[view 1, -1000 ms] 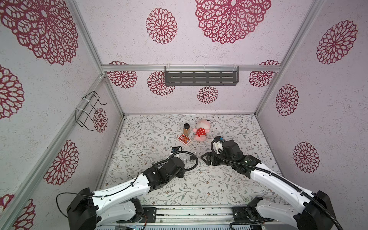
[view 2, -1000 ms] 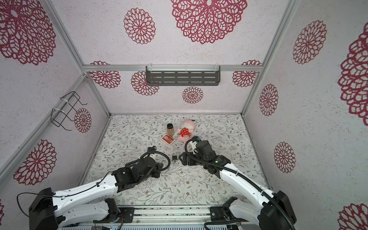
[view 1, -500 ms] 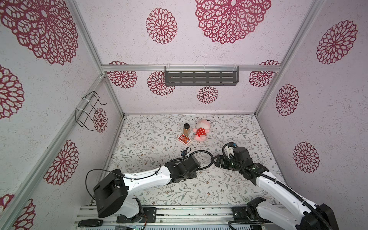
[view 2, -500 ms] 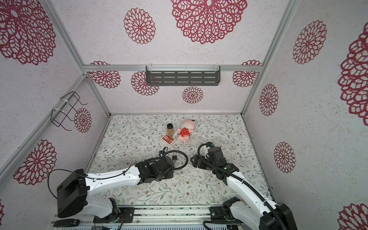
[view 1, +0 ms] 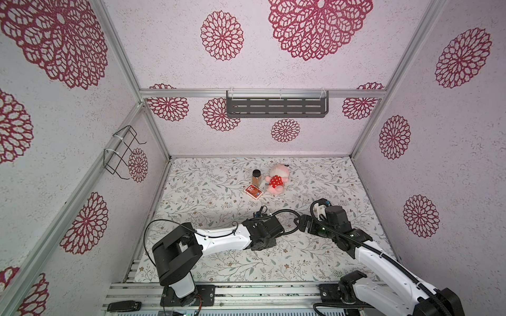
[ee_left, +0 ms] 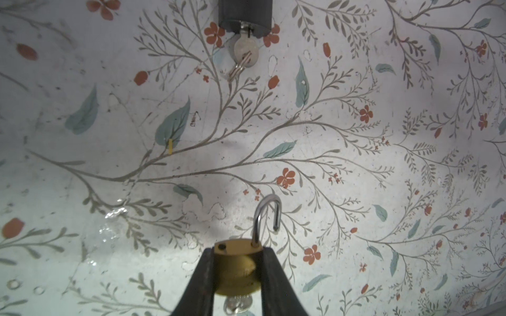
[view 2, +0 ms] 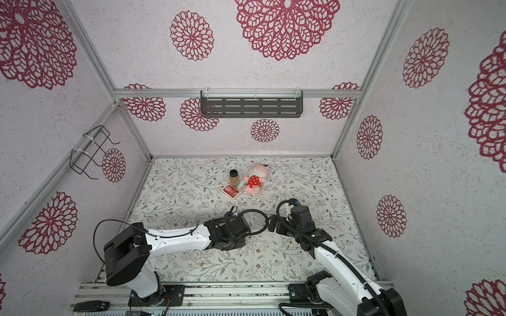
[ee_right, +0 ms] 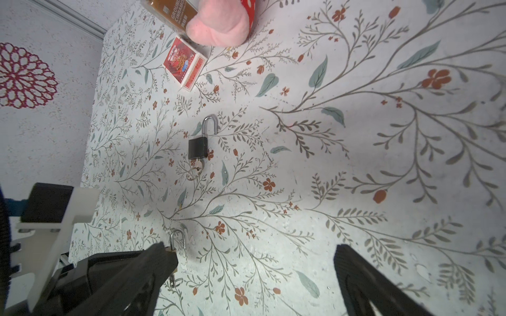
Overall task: Unlock with the key
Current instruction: 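Lower the opened brass padlock to the table and open the left gripper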
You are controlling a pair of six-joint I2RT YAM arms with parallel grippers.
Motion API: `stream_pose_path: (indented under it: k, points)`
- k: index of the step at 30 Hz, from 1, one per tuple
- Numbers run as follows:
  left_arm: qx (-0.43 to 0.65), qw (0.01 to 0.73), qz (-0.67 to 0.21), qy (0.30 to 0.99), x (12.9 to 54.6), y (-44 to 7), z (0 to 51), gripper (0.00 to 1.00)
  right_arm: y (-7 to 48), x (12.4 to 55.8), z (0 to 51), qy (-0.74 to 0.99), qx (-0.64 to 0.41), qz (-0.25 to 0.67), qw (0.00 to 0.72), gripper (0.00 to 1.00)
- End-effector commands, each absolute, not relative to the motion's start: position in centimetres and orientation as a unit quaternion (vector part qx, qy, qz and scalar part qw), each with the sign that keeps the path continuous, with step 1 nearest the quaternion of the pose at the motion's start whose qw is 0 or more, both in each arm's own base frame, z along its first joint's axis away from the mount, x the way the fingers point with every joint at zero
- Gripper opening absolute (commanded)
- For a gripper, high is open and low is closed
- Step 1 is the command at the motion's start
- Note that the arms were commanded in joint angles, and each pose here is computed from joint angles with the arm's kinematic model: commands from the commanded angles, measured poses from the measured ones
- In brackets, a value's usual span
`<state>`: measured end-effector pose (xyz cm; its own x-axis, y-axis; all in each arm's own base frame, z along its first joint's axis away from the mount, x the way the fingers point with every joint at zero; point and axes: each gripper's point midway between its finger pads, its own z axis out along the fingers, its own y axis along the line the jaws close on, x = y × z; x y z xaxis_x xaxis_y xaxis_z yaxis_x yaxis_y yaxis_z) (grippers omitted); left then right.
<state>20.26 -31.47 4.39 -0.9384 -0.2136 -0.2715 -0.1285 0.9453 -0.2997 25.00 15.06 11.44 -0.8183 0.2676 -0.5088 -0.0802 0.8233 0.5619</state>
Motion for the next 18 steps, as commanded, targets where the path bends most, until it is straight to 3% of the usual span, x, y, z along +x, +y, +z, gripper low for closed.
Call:
stream_pose_path:
  k: [1,12,18]
  points:
    - [-0.1,0.149,-0.131,0.975,20.3,-31.7,4.2,0.0,14.9,25.4,12.0,0.9,0.057,0.301,0.31,0.99]
    - [-0.1,0.13,-0.114,0.98,20.4,-32.2,2.4,0.01,14.7,25.6,11.9,0.899,0.061,0.305,0.309,0.99]
    - [-0.101,0.122,-0.109,0.981,20.4,-32.2,1.8,0.27,14.7,25.5,11.6,0.898,0.062,0.307,0.308,0.99]
